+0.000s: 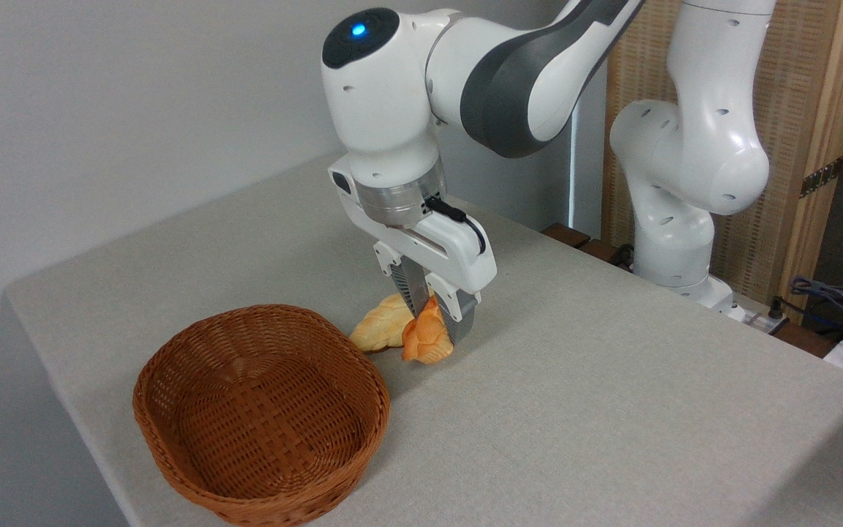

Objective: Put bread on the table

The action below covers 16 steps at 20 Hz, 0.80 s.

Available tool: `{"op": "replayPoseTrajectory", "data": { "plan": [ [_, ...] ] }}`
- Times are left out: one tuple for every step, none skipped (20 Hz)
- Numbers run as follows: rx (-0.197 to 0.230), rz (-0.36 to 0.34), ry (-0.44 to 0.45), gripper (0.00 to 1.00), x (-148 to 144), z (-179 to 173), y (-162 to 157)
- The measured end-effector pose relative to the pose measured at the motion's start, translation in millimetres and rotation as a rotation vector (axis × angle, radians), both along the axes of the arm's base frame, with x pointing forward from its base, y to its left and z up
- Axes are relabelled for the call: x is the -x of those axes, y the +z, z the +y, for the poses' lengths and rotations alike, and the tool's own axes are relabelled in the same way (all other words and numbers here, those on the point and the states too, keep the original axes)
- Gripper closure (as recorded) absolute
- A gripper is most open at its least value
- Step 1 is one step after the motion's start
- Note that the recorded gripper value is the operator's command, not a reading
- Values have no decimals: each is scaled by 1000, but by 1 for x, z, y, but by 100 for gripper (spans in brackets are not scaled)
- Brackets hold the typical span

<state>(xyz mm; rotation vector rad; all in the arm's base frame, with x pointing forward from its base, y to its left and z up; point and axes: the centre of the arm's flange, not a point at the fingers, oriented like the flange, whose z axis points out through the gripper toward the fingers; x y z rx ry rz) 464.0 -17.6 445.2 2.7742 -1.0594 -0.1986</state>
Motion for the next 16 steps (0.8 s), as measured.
{"op": "replayPoseTrajectory", "data": {
  "plan": [
    [-1,6,-1,0,1,-1,-3],
    [-1,12,-4,0,2,-2,-5],
    [-2,16,-7,0,2,-3,-7],
    [-3,19,-10,0,2,-4,-8],
    [-3,20,-12,0,2,-6,-9],
    [-4,20,-14,0,2,-7,-9],
    [-4,19,-15,0,2,-7,-9],
    [-4,17,-16,0,2,-7,-8],
    [-4,14,-16,0,1,-8,-7],
    [-3,5,-17,0,0,-8,-5],
    [-2,-17,-17,0,-3,-9,-1],
    [-1,-46,-17,0,-8,-9,6],
    [0,-78,-16,0,-12,-10,14],
    [1,-112,-14,0,-18,-9,23],
    [2,-143,-11,0,-22,-9,31],
    [3,-172,-9,0,-26,-9,39]
  ]
}}
